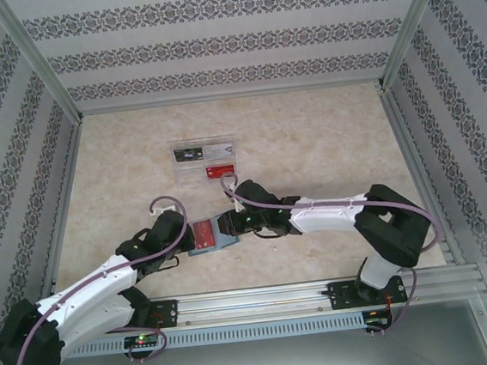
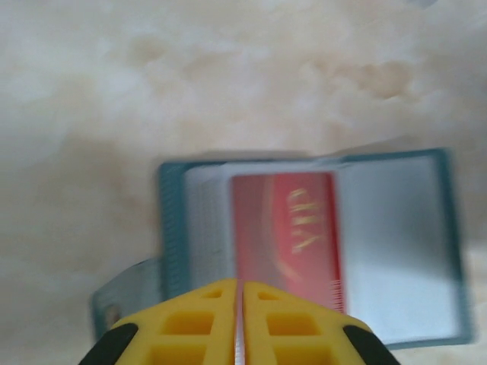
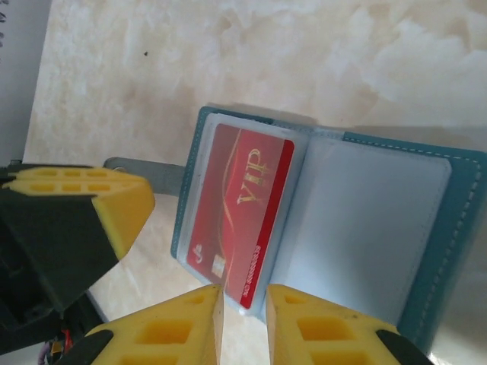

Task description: Take the credit cards out of the card holder

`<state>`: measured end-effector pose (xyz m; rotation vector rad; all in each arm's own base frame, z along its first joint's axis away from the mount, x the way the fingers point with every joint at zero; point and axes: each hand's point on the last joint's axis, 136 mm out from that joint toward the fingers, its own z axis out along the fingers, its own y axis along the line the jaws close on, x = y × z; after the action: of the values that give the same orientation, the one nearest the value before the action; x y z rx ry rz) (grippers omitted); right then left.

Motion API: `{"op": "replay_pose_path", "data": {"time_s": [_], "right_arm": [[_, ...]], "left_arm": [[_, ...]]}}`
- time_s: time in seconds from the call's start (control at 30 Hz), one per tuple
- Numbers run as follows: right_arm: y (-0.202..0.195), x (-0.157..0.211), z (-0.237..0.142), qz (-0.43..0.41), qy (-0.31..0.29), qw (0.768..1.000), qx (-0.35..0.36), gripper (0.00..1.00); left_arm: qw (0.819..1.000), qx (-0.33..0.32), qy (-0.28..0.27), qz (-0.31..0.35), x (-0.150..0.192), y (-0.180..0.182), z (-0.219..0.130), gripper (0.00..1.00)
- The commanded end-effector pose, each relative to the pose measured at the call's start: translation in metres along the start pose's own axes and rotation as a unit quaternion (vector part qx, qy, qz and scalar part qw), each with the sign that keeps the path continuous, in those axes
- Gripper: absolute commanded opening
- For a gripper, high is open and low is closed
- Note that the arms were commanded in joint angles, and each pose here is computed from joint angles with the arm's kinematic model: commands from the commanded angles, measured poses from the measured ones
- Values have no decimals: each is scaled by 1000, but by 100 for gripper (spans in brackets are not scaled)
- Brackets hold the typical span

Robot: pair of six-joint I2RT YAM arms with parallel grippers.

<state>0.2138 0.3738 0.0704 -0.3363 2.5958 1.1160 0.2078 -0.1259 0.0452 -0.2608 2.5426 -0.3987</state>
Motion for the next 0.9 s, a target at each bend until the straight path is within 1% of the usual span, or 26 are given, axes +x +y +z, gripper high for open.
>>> {"op": "replay_pose_path", "data": {"time_s": [0.0, 0.2, 0.33, 0.6, 0.87], "right_arm": [[13, -2, 13, 12, 7, 1000, -28, 24], [13, 1, 28, 24, 21, 999, -36, 22], [10, 3, 36, 30, 28, 999, -35, 21], [1, 8, 48, 46, 41, 998, -23, 21], [-7, 11, 44, 43, 33, 999, 6, 23]], "left_arm": [[1000, 22, -8, -6, -3, -6, 5, 11], [999, 31, 7, -9, 7, -5, 15, 11], [1000, 23, 14, -10, 11, -3, 20, 11], [999, 24, 19, -13, 13, -2, 22, 10], [999, 23, 17, -18, 14, 0, 20, 10]]}}
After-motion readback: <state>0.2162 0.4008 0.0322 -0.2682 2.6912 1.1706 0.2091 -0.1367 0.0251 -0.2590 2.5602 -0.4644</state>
